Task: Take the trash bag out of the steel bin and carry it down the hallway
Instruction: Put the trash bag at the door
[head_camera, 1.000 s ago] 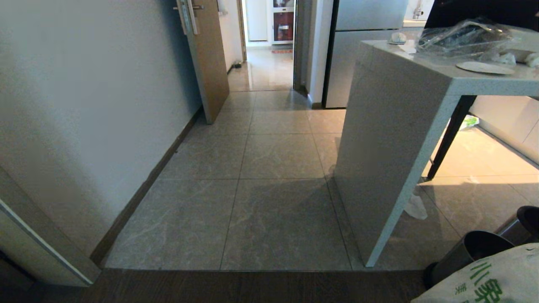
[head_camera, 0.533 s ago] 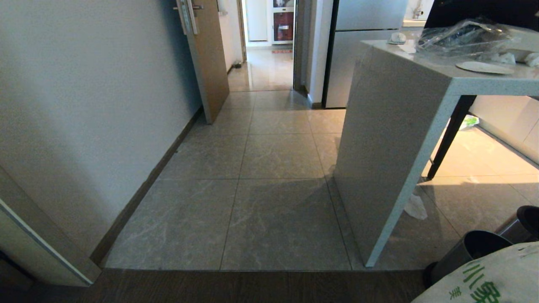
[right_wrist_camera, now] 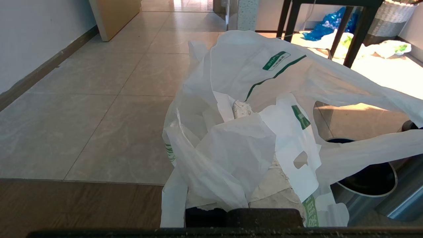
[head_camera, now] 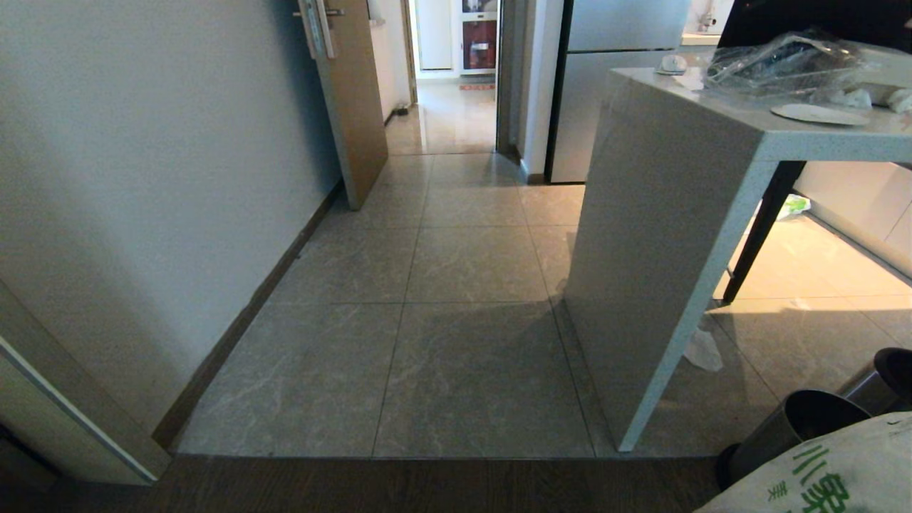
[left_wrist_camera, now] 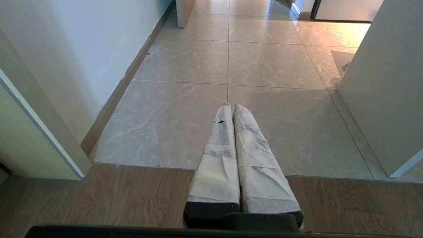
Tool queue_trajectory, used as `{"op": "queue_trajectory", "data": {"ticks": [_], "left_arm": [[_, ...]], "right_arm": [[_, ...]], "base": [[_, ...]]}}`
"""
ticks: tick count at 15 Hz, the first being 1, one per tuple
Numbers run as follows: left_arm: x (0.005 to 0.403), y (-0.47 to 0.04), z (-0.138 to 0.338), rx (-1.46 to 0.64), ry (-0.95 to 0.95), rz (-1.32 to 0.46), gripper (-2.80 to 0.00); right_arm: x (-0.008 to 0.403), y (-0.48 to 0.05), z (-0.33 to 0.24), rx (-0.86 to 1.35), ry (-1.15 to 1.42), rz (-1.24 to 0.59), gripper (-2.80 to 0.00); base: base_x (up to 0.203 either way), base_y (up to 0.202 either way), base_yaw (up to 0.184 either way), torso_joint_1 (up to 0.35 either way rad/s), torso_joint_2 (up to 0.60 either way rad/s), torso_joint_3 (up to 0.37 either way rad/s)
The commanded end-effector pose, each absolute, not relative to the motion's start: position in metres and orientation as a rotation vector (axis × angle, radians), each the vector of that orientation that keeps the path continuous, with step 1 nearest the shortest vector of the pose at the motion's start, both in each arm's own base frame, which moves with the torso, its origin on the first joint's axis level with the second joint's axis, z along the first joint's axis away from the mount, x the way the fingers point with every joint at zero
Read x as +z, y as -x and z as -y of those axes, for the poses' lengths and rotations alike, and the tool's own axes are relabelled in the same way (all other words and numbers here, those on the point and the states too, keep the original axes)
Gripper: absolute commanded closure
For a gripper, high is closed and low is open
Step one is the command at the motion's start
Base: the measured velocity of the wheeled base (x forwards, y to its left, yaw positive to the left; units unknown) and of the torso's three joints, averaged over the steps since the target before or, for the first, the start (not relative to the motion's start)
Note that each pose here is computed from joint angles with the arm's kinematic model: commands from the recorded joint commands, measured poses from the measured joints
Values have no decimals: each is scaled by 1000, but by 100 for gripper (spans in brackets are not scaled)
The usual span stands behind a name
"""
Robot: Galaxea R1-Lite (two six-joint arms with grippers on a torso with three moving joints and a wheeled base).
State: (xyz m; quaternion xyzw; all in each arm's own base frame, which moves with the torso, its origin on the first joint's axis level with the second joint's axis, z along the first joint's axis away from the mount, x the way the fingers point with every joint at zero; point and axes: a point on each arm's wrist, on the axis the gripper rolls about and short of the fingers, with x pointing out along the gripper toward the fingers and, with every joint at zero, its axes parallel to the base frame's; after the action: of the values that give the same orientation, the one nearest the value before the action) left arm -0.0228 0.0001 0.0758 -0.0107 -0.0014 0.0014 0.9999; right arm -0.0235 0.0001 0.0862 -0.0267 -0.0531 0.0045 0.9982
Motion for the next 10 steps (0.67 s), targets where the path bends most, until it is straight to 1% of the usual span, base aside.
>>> {"op": "queue_trajectory", "data": {"ticks": [1,10], "left_arm": [[76,23,0,3,21,5,0],[76,23,0,3,23,4,0]], "right_arm": [[75,20,0,12,52,66,0],[75,20,0,11,54,66,0]], "base": [[0,0,0,0,0,0],[0,0,0,0,0,0]]}}
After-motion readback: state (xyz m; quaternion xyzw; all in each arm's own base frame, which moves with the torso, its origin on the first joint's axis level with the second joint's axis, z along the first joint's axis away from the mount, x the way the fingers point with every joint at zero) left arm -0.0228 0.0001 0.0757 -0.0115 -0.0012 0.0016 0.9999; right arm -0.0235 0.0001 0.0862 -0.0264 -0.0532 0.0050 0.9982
